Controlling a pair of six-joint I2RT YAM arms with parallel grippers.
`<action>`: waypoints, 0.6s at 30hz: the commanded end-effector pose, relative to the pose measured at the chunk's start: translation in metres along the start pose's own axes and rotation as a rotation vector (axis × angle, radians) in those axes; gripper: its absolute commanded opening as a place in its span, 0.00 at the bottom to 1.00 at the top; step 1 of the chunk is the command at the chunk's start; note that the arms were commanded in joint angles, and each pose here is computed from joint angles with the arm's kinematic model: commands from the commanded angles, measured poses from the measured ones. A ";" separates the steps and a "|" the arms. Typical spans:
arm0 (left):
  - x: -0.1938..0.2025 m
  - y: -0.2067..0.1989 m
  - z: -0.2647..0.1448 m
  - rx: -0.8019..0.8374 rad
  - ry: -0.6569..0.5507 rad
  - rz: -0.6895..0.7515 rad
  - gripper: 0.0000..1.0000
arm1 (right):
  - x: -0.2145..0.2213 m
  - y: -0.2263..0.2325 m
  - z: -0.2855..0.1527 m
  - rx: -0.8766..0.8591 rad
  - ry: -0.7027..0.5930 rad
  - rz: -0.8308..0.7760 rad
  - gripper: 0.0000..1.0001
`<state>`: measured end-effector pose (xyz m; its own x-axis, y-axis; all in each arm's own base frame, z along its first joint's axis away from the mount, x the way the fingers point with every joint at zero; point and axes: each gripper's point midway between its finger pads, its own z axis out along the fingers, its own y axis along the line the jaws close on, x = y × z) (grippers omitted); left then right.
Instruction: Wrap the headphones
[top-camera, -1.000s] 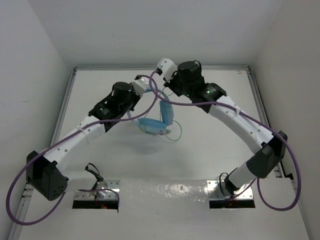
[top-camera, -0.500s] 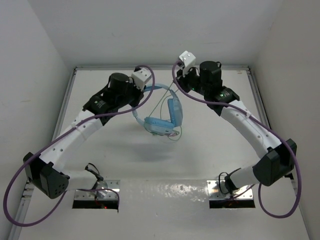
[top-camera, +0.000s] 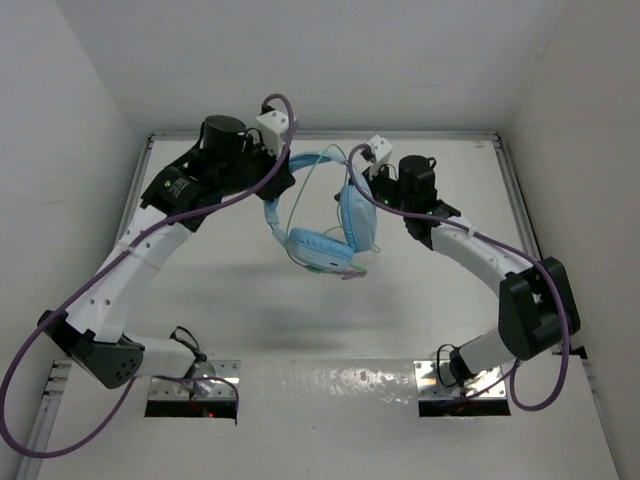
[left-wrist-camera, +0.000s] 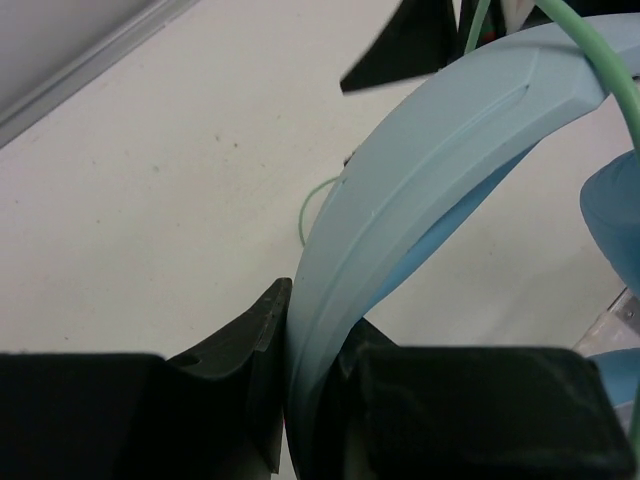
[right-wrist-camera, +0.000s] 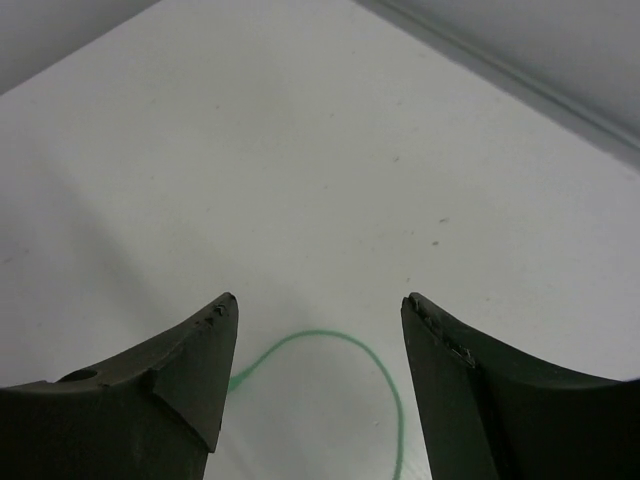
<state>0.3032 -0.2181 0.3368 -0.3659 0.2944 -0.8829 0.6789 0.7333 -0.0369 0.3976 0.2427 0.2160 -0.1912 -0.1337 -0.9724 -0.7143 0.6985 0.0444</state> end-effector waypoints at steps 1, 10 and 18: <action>-0.041 0.008 -0.027 -0.053 -0.129 -0.089 0.00 | 0.001 0.017 0.004 -0.089 -0.070 0.018 0.66; -0.054 0.041 -0.042 -0.200 -0.156 -0.091 0.00 | 0.063 -0.015 -0.009 0.026 0.020 0.071 0.66; -0.047 0.055 -0.037 -0.266 -0.136 -0.067 0.00 | 0.071 -0.052 -0.035 0.067 -0.018 0.023 0.66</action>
<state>0.3259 -0.1689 0.3576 -0.3951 0.2438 -0.8857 0.4884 0.8723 0.0223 0.4102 0.1632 0.1448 -0.2974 -0.0597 -0.9529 -0.5825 0.8021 0.1316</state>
